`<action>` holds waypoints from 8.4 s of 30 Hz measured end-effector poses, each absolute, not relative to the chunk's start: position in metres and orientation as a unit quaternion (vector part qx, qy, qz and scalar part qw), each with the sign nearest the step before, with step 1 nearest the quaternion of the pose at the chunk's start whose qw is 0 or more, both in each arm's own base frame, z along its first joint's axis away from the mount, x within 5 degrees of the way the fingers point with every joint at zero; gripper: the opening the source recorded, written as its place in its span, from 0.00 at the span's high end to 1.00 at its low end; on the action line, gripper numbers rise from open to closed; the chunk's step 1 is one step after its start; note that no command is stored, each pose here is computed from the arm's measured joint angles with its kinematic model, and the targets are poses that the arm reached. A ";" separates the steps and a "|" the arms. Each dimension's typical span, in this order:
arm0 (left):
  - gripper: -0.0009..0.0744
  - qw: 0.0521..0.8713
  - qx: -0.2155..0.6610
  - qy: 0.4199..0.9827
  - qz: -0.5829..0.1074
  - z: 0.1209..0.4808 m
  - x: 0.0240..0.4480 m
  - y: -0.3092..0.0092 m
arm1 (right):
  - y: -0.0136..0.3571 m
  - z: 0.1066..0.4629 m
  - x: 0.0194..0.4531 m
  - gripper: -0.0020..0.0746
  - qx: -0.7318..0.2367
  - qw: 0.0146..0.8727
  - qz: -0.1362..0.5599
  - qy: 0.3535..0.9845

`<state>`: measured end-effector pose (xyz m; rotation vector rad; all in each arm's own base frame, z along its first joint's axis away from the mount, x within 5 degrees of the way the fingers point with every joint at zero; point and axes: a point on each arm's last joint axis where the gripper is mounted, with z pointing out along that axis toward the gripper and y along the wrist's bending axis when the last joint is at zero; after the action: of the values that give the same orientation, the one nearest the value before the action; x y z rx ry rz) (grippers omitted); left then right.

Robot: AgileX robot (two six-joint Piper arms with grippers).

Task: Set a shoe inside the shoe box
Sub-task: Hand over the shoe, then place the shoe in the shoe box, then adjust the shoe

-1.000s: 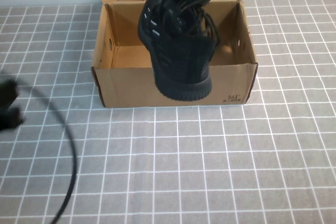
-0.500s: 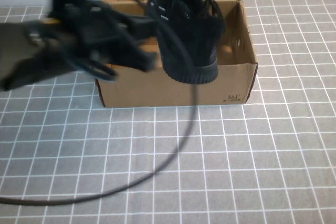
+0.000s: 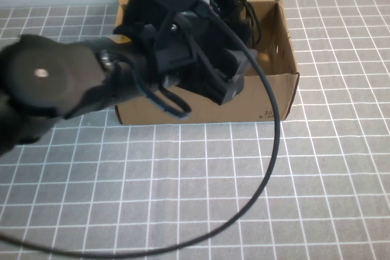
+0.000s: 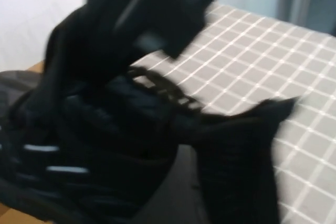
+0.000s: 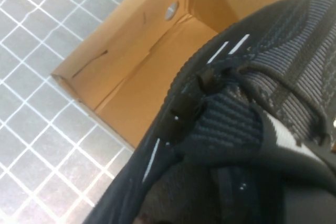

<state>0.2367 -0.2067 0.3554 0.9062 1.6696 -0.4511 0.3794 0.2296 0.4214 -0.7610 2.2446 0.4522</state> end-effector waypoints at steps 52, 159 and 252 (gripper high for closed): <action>0.90 0.584 0.317 0.741 -0.095 0.306 0.293 -0.216 | 0.227 0.430 0.370 0.98 -0.314 0.335 0.183 0.870; 0.96 0.458 0.646 0.586 -0.173 0.205 0.512 -0.139 | 0.154 0.481 0.261 0.99 -0.249 0.359 0.142 0.888; 0.67 0.319 0.167 0.932 0.041 0.238 0.490 -0.181 | 0.156 0.479 0.262 0.99 -0.305 0.364 0.125 0.871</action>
<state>0.4895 -0.1806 0.2379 0.4387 2.4505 0.1088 0.2621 0.1557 0.4791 -0.7838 2.2422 0.3209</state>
